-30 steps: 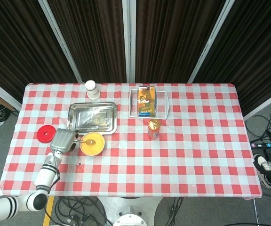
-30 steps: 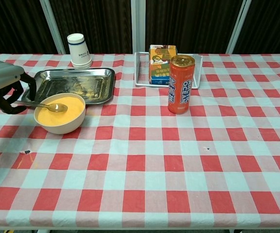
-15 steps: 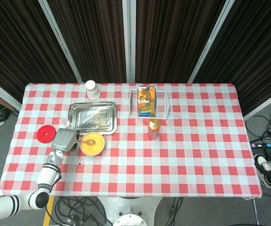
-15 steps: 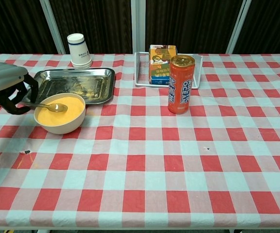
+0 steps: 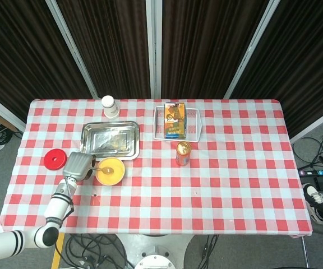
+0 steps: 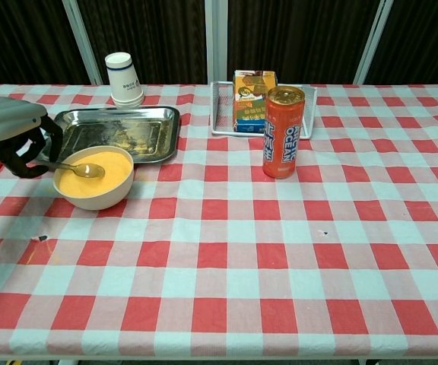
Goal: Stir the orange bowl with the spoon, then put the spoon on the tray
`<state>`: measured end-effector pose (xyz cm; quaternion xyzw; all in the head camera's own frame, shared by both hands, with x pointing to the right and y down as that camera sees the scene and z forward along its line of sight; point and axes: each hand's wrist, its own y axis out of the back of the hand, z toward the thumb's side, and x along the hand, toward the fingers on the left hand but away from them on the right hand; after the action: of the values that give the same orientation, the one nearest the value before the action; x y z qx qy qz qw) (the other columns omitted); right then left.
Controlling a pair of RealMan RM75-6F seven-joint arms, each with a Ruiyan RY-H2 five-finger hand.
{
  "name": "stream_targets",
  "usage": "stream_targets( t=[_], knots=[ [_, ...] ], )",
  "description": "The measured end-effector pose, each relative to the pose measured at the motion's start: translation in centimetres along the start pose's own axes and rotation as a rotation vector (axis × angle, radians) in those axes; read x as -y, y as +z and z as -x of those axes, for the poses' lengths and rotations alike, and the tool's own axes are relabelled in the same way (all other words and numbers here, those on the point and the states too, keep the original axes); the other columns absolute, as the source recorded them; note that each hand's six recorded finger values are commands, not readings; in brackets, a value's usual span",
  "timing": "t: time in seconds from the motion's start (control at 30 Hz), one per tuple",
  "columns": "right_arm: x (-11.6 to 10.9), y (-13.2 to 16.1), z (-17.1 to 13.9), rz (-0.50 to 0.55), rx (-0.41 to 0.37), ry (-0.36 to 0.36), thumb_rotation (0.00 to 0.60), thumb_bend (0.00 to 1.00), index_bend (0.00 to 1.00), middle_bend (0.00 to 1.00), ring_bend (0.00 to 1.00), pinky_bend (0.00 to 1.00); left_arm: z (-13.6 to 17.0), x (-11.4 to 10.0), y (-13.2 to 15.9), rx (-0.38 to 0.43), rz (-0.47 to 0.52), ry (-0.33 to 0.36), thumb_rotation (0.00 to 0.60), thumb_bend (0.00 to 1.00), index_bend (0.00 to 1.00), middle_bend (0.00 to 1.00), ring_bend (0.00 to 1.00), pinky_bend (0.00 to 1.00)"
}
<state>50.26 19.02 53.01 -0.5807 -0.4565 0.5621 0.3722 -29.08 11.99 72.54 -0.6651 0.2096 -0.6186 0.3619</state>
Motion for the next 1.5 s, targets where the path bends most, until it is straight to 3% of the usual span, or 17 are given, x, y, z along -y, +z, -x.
stream_targets(
  t=[0.23,0.43,0.77,0.97,1.5],
  knots=[
    [0.0,0.0,0.0,0.001,0.001,-0.003,0.600,0.10,0.00,0.02,0.00,0.00,0.1,-0.2,0.0,0.005,-0.007,0.011,0.600,0.39,0.63,0.85,0.81,0.90],
    [0.1,0.1,-0.1,0.003,-0.002,0.000,0.600,0.10,0.00,0.02,0.00,0.00,0.4,-1.1,0.1,0.010,-0.093,0.051,0.600,0.41,0.63,0.85,0.81,0.90],
    [0.1,0.1,-0.2,0.006,-0.004,-0.001,0.600,0.10,0.00,0.02,0.00,0.00,0.0,-3.0,1.0,-0.008,-0.450,0.159,0.600,0.42,0.68,0.87,0.84,0.91],
    [0.1,-0.1,-0.2,0.008,0.000,0.000,0.600,0.10,0.00,0.02,0.00,0.00,-0.3,-3.9,2.6,-0.026,-0.613,0.220,0.600,0.42,0.68,0.88,0.84,0.91],
    [0.2,-0.3,-0.2,0.016,0.003,0.003,0.600,0.10,0.00,0.02,0.00,0.00,-0.4,-1.0,6.4,-0.033,-0.782,0.272,0.600,0.42,0.68,0.88,0.84,0.91]
  ],
)
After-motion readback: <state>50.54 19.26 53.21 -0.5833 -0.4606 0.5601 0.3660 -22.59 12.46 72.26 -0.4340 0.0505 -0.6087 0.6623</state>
